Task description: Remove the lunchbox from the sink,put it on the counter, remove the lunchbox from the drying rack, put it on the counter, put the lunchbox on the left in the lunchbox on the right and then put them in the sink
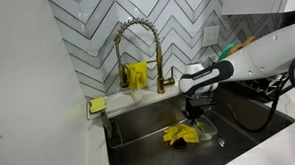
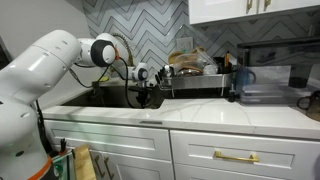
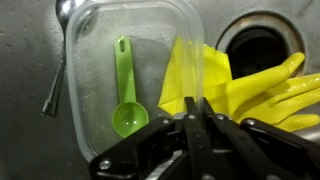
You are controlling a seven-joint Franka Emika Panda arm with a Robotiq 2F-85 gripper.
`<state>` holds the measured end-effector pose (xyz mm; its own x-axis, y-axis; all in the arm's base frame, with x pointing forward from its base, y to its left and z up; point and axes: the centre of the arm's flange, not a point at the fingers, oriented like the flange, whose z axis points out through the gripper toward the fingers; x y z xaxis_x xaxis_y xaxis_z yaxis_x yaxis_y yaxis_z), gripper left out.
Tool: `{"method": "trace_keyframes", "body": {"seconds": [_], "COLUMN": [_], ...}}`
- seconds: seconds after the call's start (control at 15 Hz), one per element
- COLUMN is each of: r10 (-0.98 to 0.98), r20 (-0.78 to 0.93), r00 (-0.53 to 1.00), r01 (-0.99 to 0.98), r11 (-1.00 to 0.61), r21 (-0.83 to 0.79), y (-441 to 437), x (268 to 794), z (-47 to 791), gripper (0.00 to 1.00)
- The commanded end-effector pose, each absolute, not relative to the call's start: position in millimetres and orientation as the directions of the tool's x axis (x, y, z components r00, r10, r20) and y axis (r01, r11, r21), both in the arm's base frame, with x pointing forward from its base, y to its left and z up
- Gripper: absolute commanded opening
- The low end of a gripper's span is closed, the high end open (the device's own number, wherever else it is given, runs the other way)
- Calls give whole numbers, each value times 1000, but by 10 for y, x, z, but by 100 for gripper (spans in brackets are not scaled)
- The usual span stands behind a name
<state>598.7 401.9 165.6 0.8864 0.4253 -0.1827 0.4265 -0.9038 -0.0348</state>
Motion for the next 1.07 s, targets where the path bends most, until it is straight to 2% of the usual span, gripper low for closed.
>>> {"method": "trace_keyframes", "body": {"seconds": [0.0,0.47,0.6,1.0], "r10": [425,350,302,258], "r20": [-238,-377,-423,-415], "r00": [873,858,854,873], "r01": [435,410,399,405], "r11": [-900,-908,-902,-857], "r21": [-11,90,162,319], "y": [4097,4208,4172,4018], "x": [5926,5594,5445,5105], "z": [1816,2503,2778,3583], "gripper": [2,2,2,2]}}
